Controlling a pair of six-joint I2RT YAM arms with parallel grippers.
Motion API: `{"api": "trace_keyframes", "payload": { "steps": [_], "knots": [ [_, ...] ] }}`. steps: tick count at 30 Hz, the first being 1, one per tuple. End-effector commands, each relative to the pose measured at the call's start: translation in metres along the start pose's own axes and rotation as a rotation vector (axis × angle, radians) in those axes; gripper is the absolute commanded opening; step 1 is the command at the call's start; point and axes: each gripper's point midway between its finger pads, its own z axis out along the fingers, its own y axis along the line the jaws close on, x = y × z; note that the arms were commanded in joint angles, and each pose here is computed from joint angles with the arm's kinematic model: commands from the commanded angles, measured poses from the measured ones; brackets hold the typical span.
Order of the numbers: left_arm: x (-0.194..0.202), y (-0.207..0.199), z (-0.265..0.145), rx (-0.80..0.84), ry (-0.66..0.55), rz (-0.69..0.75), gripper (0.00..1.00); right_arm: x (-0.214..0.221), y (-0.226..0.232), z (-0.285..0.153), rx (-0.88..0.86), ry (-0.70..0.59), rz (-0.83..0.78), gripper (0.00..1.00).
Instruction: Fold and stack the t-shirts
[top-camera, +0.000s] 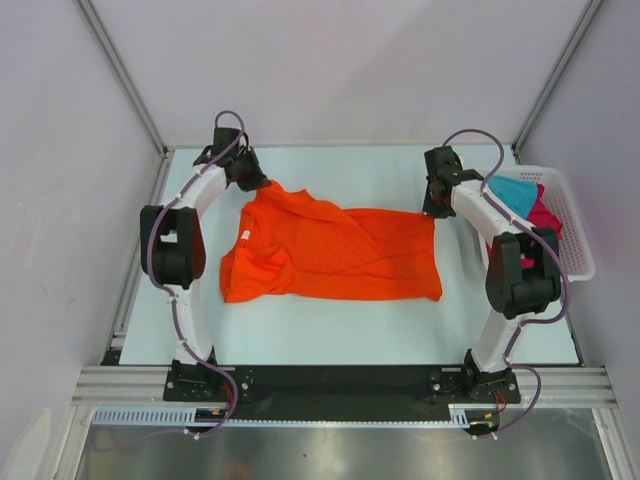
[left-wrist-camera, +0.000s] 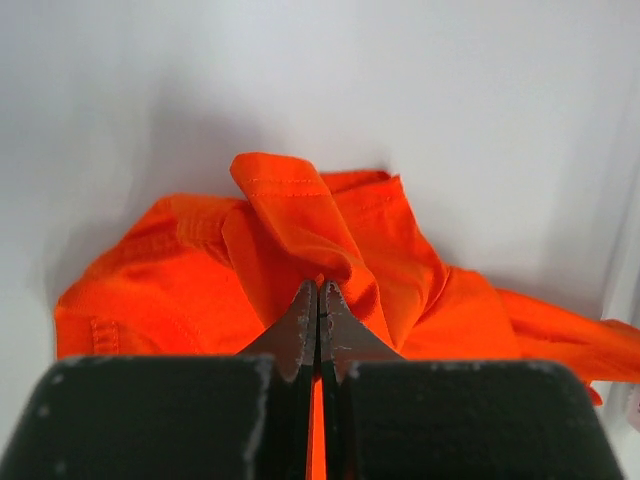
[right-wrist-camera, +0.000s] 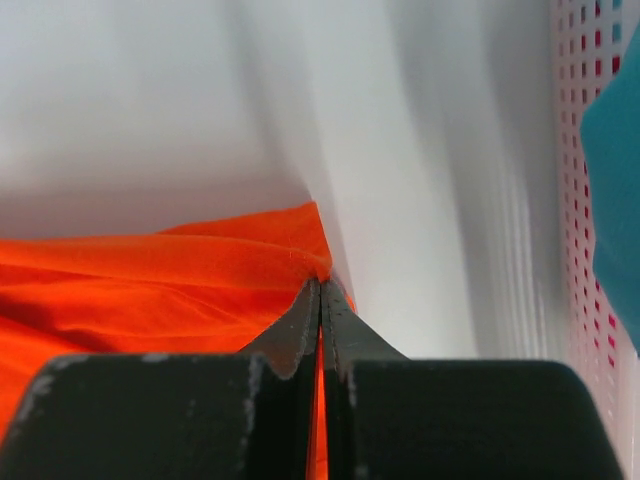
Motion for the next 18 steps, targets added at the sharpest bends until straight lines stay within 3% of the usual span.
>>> {"api": "trace_keyframes", "payload": {
  "steps": [1,9,18],
  "knots": [
    [-0.009,-0.014,-0.034,0.036,-0.075,0.046,0.00,-0.003,-0.007,-0.021,-0.001,-0.063,0.031,0.00],
    [0.011,0.009,-0.048,0.007,-0.068,0.018,0.00,0.003,-0.028,-0.032,0.033,-0.079,0.053,0.00],
    [0.002,0.012,-0.055,0.009,-0.092,0.008,0.00,-0.015,-0.034,-0.036,0.049,-0.105,0.067,0.00]
  ]
}}
